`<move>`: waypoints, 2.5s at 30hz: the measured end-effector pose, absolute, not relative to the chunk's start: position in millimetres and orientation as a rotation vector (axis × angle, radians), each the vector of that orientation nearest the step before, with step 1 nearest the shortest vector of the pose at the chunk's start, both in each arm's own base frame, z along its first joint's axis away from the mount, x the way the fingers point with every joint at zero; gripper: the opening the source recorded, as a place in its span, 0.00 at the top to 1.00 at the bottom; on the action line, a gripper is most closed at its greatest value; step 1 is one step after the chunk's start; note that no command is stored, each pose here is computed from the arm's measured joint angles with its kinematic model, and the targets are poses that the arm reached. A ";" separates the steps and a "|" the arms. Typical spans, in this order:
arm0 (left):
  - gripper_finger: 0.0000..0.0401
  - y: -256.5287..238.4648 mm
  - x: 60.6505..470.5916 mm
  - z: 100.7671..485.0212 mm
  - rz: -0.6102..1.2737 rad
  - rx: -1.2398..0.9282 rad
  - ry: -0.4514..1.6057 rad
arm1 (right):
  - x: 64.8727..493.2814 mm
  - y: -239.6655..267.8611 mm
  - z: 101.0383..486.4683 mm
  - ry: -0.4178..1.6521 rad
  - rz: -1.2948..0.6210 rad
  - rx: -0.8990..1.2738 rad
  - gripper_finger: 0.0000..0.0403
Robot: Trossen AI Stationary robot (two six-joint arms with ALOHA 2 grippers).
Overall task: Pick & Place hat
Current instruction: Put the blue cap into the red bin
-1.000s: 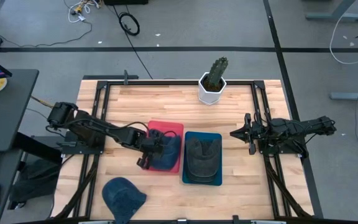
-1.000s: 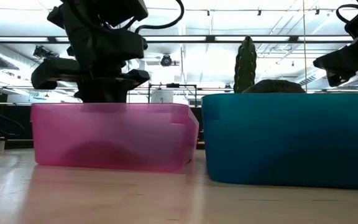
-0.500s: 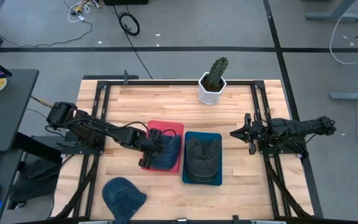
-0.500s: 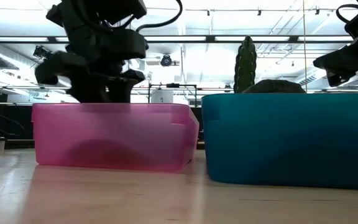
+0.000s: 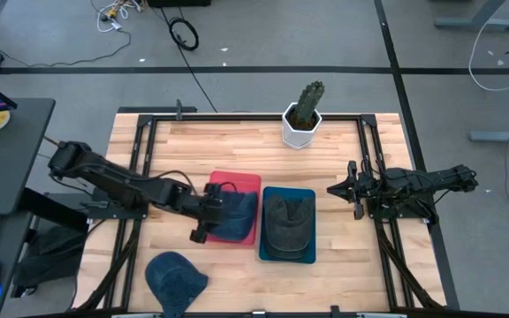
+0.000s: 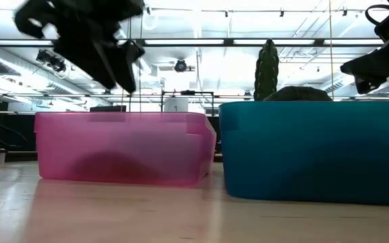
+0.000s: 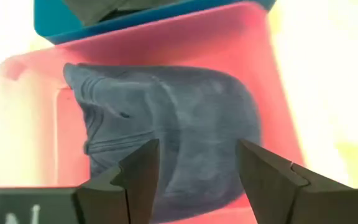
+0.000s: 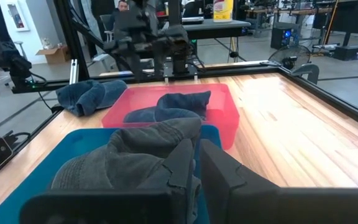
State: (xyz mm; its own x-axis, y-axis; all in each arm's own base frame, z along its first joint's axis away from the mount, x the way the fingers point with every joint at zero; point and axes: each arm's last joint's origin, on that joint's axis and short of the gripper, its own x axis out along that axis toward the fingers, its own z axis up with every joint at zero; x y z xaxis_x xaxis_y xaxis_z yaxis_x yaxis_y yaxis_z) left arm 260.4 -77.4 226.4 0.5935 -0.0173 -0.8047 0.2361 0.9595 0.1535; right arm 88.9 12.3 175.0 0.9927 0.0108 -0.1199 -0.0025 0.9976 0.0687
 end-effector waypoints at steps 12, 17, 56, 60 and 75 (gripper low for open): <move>0.47 -116.8 229.4 251.6 -0.298 0.256 0.814 | 88.9 12.3 175.0 0.120 0.007 0.069 0.91; 0.47 -135.7 218.8 251.6 -0.378 0.292 0.804 | 88.9 12.3 175.0 0.120 0.007 0.069 0.91; 0.47 -205.4 164.7 260.0 -0.523 0.200 0.692 | 88.9 12.2 175.0 0.120 0.006 0.069 0.91; 0.47 -205.3 164.6 259.8 -0.526 0.208 0.692 | 88.9 12.3 175.0 0.120 0.007 0.069 0.91; 0.47 -214.4 156.2 235.1 -0.446 0.005 0.954 | 88.9 12.3 175.0 0.120 0.006 0.069 0.91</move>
State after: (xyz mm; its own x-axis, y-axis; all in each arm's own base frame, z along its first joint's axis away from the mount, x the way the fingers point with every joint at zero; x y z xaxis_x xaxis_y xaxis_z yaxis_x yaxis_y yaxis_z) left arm 156.2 -214.4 235.1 0.4947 -0.3657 -0.7884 0.3704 0.9094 -0.1893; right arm 88.9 12.3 175.0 0.9928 0.0105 -0.1195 -0.0023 0.9976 0.0688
